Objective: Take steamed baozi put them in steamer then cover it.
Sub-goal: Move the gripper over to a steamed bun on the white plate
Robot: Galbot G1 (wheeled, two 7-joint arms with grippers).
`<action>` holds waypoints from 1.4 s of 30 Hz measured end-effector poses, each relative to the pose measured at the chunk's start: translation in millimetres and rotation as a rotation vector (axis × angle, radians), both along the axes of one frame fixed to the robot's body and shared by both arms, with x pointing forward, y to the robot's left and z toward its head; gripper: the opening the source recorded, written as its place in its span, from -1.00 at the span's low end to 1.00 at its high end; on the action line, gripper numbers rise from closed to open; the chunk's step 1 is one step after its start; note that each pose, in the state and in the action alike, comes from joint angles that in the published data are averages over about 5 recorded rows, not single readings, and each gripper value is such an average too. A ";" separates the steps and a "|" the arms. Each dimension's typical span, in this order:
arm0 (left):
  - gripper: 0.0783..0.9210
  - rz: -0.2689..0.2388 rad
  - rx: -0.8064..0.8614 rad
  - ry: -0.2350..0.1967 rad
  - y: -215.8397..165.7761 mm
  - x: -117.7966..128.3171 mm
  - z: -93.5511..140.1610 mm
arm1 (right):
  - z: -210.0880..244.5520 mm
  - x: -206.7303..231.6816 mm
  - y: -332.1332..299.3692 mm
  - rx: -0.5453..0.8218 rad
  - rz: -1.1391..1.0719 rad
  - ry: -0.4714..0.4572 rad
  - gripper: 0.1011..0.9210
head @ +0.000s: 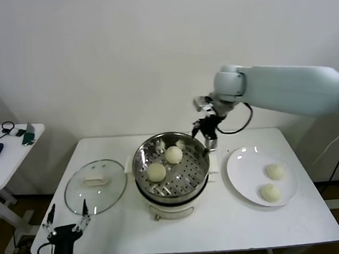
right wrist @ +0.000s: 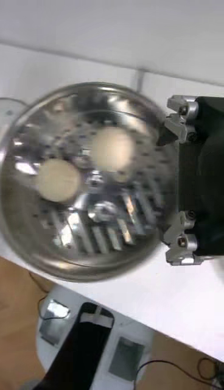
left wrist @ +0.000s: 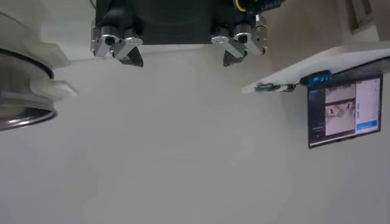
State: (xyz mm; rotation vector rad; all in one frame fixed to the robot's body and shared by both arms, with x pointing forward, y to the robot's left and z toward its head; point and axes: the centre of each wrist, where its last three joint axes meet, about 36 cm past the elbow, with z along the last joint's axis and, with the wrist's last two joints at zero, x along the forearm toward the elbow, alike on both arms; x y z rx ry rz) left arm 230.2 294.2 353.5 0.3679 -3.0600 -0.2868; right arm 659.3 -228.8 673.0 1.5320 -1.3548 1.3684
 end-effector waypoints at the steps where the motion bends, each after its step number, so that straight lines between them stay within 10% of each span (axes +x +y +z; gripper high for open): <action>1: 0.77 0.002 0.001 -0.002 0.2 0.3 0.7 | -3.9 -1.9 -13.2 -0.005 -0.011 -0.003 0.76; 19: 0.77 0.032 0.020 0.004 0.1 -6.0 3.4 | -124.5 -45.5 -159.7 -0.109 -0.148 0.034 0.76; 42: 0.77 0.057 0.031 0.028 -0.1 -12.8 -1.2 | -206.5 -57.9 -192.0 -0.186 -0.189 0.129 0.76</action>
